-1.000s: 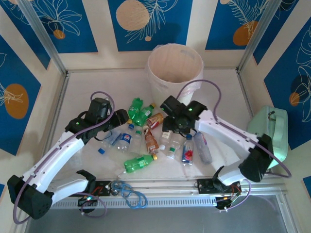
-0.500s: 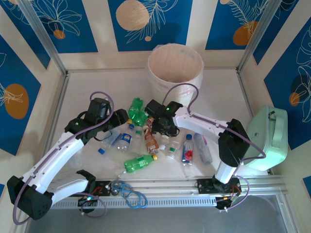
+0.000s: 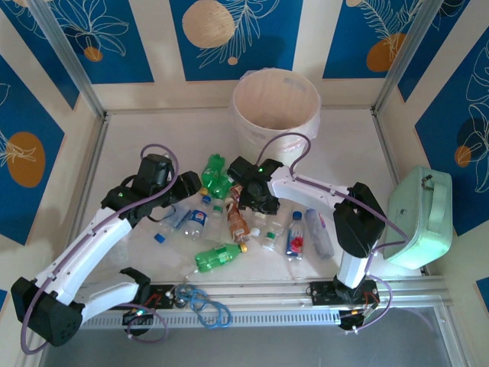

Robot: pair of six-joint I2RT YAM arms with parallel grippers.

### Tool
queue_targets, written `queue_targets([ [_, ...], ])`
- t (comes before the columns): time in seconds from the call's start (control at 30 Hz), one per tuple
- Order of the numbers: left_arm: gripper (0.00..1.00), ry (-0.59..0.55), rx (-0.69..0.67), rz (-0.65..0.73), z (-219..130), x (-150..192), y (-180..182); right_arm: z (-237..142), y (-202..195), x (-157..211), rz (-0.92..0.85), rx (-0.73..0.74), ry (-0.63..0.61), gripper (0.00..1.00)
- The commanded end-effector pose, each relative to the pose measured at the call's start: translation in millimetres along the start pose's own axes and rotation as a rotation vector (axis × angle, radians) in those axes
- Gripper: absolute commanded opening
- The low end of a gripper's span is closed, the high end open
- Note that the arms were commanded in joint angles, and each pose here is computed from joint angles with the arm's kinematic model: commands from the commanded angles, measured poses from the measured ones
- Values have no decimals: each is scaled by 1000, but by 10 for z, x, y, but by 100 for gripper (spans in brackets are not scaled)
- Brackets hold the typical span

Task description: Put the plastic bottles in the bin

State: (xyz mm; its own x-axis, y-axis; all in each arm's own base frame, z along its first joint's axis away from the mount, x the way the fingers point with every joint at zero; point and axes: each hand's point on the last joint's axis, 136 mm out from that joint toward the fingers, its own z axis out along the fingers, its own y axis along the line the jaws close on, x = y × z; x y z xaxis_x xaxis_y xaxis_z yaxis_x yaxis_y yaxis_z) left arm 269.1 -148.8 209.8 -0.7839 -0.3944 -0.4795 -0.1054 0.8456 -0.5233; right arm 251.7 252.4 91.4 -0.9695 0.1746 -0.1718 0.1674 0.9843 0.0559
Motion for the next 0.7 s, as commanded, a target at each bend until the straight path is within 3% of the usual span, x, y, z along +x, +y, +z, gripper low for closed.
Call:
queue_targets([
  [0.0, 72, -4, -10, -11, -17, 11, 74, 118, -105, 34, 39, 43, 33, 70],
  [0.67, 72, 2, -13, -17, -29, 37, 125, 248, -256, 155, 60, 201, 2, 69],
])
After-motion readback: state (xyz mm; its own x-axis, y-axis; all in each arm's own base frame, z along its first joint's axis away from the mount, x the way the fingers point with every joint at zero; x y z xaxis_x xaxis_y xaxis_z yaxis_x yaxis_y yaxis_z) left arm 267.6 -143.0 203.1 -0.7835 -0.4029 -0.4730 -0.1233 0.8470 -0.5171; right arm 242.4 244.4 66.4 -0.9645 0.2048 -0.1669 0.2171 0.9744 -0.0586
